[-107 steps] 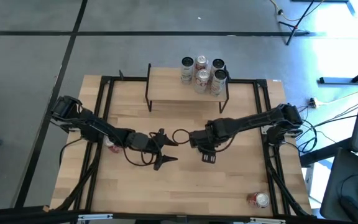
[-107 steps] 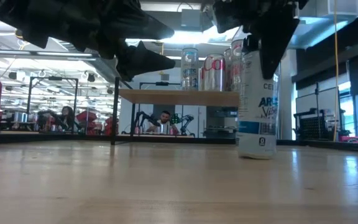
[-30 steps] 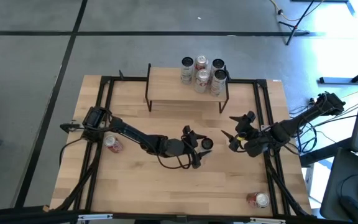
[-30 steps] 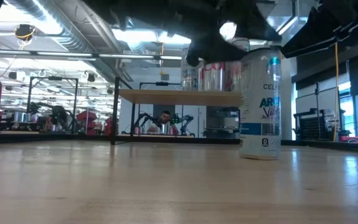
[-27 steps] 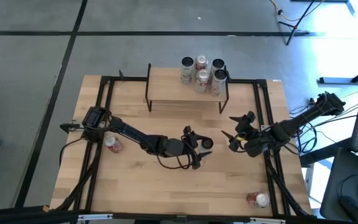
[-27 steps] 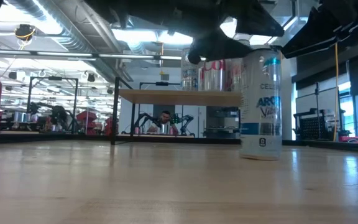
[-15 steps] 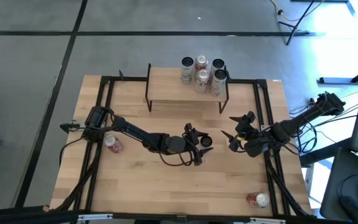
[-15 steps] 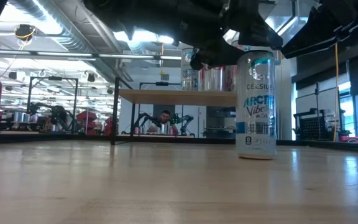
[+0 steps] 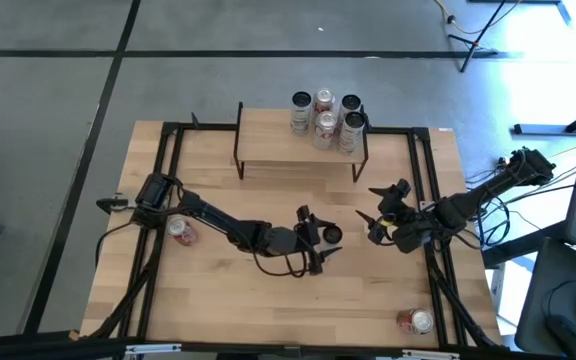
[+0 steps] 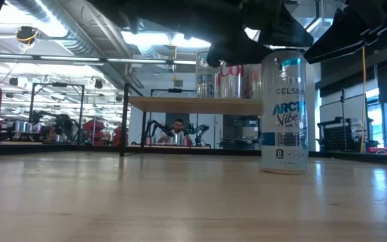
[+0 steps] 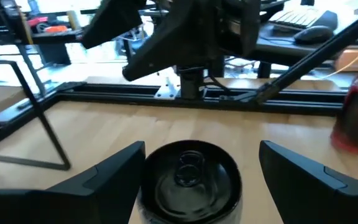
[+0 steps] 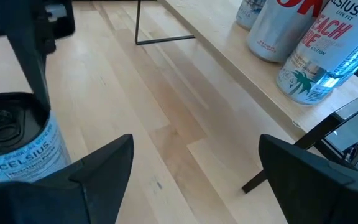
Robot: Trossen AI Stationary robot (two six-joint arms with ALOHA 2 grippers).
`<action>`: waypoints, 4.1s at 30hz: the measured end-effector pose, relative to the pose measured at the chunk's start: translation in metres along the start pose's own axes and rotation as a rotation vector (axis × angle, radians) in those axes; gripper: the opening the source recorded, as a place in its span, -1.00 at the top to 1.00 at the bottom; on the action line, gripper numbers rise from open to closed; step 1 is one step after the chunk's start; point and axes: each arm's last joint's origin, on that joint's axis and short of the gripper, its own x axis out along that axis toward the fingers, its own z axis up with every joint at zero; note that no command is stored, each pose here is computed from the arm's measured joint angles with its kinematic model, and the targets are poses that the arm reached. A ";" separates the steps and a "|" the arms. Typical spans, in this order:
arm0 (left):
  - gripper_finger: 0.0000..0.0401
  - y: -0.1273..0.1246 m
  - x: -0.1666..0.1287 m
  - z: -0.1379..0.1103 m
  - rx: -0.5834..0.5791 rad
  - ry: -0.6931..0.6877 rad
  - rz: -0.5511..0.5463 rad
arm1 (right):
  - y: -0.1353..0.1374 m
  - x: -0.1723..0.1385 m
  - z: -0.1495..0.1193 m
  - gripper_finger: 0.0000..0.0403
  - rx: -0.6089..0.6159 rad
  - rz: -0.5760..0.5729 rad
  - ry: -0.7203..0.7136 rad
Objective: Place canned beverage on shelf
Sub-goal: Put the white-blue soda can on the shelf aligned with the other white-blue soda can
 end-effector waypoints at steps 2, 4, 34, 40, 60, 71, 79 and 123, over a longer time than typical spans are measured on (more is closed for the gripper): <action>-0.52 0.000 -0.002 0.003 -0.005 -0.007 0.012 | 0.000 0.000 0.000 -0.65 0.000 0.000 0.000; -0.57 0.000 -0.003 0.006 -0.024 -0.015 0.016 | 0.001 0.001 0.000 -0.65 -0.004 -0.002 0.003; -0.81 0.013 0.017 -0.030 -0.083 0.123 -0.030 | 0.004 0.002 0.001 -0.65 -0.002 0.002 -0.010; -0.36 0.012 0.017 -0.031 -0.052 0.127 -0.041 | 0.004 0.002 0.001 -0.65 -0.001 0.003 -0.011; -0.01 0.078 -0.067 0.115 0.121 0.021 -0.027 | 0.006 0.002 0.003 -0.65 0.003 0.013 -0.020; -0.01 0.187 -0.078 0.140 0.089 0.033 0.005 | 0.006 0.002 0.003 -0.65 0.031 0.021 -0.018; -0.02 0.256 -0.059 0.117 0.015 0.100 0.037 | 0.004 0.004 0.003 -0.65 -0.014 -0.002 -0.022; -0.51 0.295 -0.046 0.104 -0.007 0.064 0.071 | -0.024 0.034 0.013 -0.65 -0.031 -0.125 0.072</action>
